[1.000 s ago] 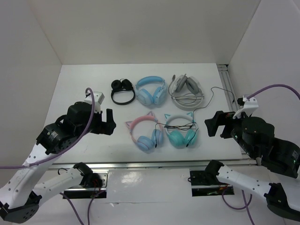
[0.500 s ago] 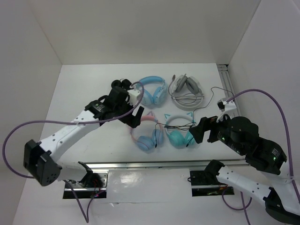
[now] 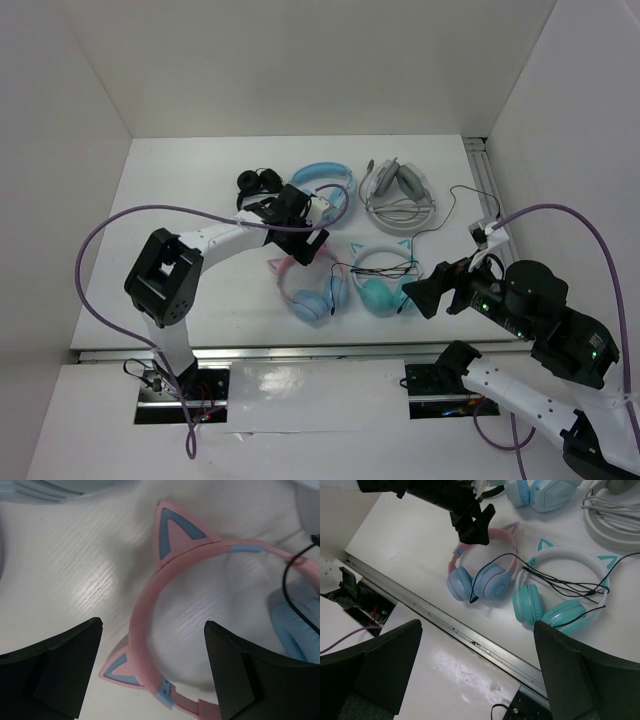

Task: Wrap the headphones

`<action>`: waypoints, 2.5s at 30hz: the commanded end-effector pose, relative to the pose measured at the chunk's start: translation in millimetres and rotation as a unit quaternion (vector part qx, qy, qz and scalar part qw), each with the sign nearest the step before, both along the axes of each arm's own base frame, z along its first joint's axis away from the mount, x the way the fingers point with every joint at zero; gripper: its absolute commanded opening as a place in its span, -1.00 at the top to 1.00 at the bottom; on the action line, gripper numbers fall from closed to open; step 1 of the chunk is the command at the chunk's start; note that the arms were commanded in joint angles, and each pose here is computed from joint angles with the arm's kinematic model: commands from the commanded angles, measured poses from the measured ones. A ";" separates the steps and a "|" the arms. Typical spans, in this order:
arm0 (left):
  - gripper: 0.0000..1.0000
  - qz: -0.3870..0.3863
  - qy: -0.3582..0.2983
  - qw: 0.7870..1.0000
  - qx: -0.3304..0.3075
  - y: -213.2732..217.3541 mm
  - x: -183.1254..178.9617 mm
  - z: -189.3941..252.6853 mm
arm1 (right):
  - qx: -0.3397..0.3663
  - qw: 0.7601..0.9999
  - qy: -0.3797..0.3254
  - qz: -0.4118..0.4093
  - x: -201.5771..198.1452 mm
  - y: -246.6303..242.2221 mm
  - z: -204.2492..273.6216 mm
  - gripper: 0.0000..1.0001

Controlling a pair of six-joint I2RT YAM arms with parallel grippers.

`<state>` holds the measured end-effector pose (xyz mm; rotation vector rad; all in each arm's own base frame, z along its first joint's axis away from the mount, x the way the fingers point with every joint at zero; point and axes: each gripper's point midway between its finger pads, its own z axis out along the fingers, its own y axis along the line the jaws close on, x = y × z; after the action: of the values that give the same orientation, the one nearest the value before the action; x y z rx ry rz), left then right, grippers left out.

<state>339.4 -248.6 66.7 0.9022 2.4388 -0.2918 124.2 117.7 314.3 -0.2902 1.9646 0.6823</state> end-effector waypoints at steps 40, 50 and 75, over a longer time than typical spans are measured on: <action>1.00 -0.013 0.005 1.000 0.028 -4.4 -29.0 13.1 | 0.034 0.998 -0.046 0.010 -5.7 -2.6 34.7 -1.00; 1.00 0.049 -0.163 0.978 0.116 24.4 -44.7 149.4 | 0.035 0.999 -0.032 0.023 5.8 15.0 22.8 -1.00; 1.00 -0.007 -0.324 0.881 -0.344 83.8 -200.3 461.3 | 0.058 0.954 -0.285 0.076 61.7 66.0 138.7 -1.00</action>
<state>182.6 -162.3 452.1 0.6172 1.7964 -0.2544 188.5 183.7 412.8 -0.4862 1.5410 0.7139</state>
